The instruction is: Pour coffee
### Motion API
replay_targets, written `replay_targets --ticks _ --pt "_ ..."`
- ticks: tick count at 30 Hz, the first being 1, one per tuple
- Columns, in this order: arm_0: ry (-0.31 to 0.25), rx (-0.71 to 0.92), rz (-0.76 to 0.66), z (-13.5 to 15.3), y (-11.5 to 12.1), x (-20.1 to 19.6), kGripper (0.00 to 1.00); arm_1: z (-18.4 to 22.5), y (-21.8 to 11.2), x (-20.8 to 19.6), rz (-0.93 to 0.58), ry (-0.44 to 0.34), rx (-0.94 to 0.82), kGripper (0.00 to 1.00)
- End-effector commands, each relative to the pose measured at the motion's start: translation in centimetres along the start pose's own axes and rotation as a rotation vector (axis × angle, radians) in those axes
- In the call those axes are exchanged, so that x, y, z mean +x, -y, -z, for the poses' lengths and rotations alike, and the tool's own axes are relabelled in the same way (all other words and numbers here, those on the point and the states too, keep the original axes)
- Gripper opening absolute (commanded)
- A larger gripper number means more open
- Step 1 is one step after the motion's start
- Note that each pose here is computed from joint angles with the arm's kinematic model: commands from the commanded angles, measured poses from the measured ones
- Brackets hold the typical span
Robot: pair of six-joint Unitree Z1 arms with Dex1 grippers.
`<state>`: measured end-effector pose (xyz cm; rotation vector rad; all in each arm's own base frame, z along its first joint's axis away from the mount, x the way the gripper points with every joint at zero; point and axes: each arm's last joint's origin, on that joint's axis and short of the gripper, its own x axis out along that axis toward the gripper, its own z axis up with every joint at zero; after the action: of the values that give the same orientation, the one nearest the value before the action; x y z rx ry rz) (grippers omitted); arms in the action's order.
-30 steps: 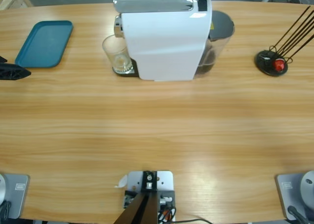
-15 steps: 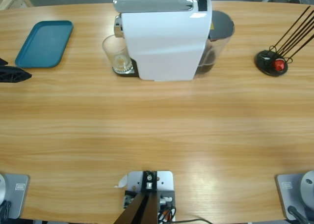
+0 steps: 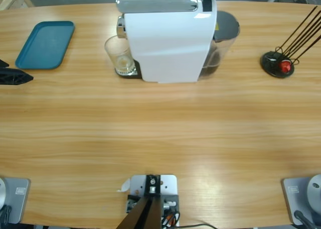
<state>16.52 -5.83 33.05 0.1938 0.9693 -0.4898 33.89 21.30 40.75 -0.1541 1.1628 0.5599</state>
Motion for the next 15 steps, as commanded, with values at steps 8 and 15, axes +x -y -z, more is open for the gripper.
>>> replay_targets --ticks 8,15 --pt "-0.041 0.012 0.014 0.4 0.0 1.4 1.0 1.3 -1.9 -10.0 -0.019 0.267 -0.102 0.931" --pt "-0.037 0.053 0.086 1.3 1.0 2.6 1.0 6.3 -1.7 -11.8 -0.027 0.233 -0.093 1.0"
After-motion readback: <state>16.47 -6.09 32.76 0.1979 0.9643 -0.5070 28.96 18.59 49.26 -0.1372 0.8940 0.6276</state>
